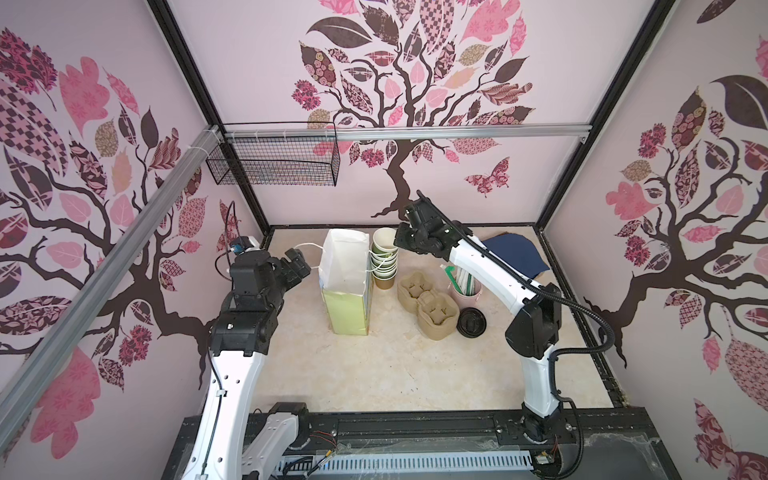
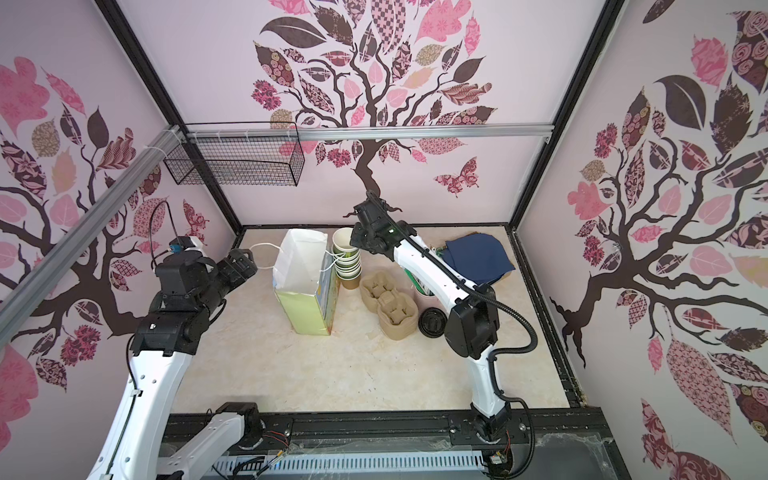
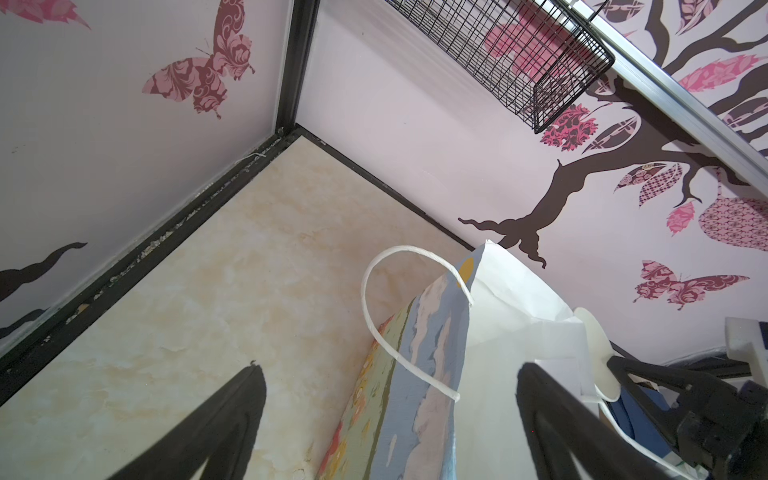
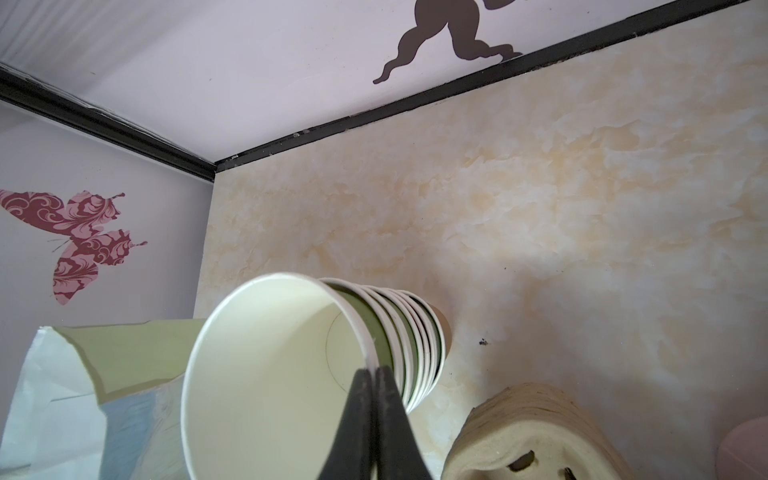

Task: Pack the takeout coffee
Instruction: 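Grip the rim of the top paper cup with the right gripper and lift it off, then carry the cup toward the robot and set it upright with the right gripper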

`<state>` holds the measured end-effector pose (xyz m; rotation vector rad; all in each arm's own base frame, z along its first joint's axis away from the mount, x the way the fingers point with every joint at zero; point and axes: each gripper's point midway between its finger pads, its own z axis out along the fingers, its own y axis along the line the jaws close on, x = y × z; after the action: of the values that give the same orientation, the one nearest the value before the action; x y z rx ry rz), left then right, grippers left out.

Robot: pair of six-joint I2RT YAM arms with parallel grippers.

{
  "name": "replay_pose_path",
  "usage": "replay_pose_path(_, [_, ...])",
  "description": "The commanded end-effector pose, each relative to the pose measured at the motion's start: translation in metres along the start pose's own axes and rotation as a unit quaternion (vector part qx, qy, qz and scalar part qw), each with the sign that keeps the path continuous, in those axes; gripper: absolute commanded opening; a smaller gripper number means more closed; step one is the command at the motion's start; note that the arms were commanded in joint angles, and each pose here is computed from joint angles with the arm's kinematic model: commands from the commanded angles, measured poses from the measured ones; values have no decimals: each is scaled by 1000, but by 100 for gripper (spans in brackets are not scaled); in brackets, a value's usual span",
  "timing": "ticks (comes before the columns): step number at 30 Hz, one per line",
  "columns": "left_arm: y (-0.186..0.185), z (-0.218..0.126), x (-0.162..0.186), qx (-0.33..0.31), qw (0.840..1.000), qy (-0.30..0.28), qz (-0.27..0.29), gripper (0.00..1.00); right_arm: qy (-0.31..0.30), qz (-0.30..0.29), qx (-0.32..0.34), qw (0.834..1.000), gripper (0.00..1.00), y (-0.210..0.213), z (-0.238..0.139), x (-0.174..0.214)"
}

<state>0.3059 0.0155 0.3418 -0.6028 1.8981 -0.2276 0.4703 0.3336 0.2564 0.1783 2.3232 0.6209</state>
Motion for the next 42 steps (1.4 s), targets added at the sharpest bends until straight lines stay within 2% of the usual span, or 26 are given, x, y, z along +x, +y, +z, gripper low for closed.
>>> replay_pose_path(1, [-12,-9,-15,24,999,-22,1,98,-28,-9,-22,999,2,18,-21,-19])
replay_pose_path(33, [-10,-5,-12,17,1000,-17,8,98,-101,6,-46,994,0,35,-92,-64])
replay_pose_path(42, [-13,-8,-20,17,999,-23,20,98,-178,-23,-19,984,0,29,-163,-101])
